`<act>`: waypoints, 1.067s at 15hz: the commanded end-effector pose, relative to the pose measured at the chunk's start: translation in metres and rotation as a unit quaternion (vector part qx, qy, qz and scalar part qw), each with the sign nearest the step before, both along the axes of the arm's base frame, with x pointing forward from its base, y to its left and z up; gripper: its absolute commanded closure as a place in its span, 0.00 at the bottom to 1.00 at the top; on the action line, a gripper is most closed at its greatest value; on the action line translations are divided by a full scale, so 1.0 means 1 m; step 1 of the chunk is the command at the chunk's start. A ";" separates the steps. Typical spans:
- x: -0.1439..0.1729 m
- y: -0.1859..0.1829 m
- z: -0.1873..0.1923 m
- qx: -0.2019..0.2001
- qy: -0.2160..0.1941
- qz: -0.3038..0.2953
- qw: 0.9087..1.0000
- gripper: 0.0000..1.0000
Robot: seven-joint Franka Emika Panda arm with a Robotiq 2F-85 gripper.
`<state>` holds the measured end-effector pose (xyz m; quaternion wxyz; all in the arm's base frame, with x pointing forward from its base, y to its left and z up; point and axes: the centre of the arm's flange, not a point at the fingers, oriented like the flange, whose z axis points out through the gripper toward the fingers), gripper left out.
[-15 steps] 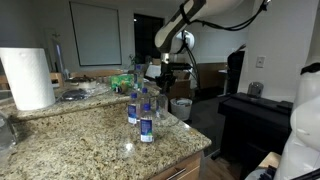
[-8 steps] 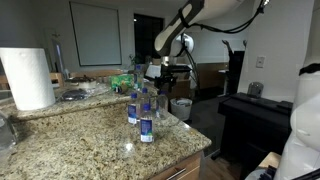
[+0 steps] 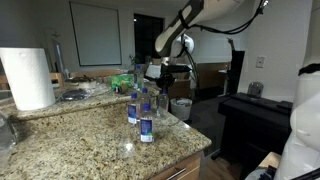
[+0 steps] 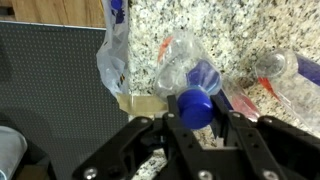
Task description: Put the water bottles on the counter in the plastic bag
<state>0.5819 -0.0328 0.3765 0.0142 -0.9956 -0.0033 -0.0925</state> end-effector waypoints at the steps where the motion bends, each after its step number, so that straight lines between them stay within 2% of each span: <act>1: 0.003 -0.008 0.000 0.002 -0.010 -0.001 1.000 0.91; 4: 0.000 -0.013 0.002 0.007 -0.004 -0.005 1.000 0.91; 6: -0.003 -0.024 0.011 -0.008 0.002 -0.023 1.000 0.91; 11: -0.013 -0.084 0.029 -0.042 0.011 -0.078 0.996 0.91; 16: -0.036 -0.124 0.002 -0.037 0.055 -0.118 0.991 0.91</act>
